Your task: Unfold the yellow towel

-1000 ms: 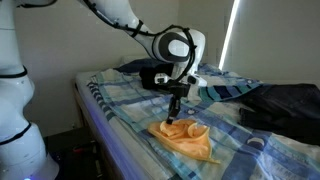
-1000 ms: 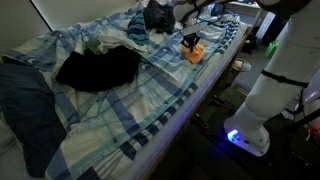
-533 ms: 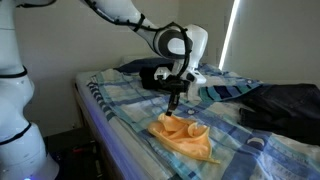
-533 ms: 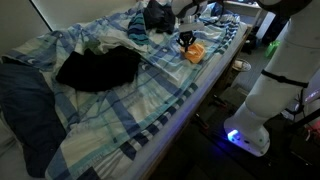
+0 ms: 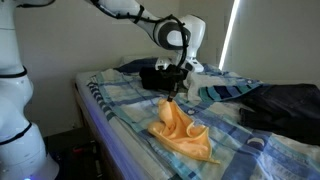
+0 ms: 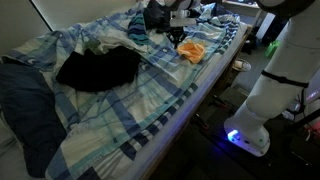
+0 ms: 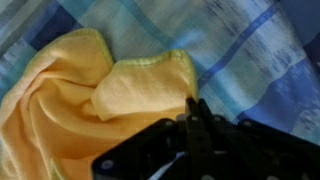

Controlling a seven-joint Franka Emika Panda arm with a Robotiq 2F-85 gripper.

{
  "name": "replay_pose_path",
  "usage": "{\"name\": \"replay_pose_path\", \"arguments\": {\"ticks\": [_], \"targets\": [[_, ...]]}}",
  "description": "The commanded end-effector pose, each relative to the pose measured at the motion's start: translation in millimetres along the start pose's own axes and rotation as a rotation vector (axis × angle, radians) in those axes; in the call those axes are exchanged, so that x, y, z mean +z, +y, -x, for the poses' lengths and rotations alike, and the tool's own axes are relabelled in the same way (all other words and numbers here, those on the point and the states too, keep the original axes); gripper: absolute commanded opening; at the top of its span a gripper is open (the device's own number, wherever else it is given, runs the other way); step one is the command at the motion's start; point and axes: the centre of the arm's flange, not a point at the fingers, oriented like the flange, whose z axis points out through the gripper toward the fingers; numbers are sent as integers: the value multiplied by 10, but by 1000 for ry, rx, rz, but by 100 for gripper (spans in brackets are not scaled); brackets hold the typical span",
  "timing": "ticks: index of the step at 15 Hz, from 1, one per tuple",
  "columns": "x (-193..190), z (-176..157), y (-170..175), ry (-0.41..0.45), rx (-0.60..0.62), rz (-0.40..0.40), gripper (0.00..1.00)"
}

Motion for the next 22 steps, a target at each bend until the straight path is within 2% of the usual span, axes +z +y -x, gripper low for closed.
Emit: {"name": "replay_pose_path", "arguments": {"ticks": [1, 5, 9, 16, 17, 18, 20, 22], "targets": [[-188, 31, -286, 1, 7, -63, 4], [-304, -58, -594, 22, 22, -102, 4], [-297, -196, -820, 50, 50, -102, 4], [-34, -364, -944, 38, 105, -66, 3], [-7, -375, -920, 39, 117, -60, 6], [9, -376, -862, 42, 127, -53, 29], [-30, -393, -708, 45, 154, -52, 32], [-166, -410, -473, 51, 180, -62, 46]]}}
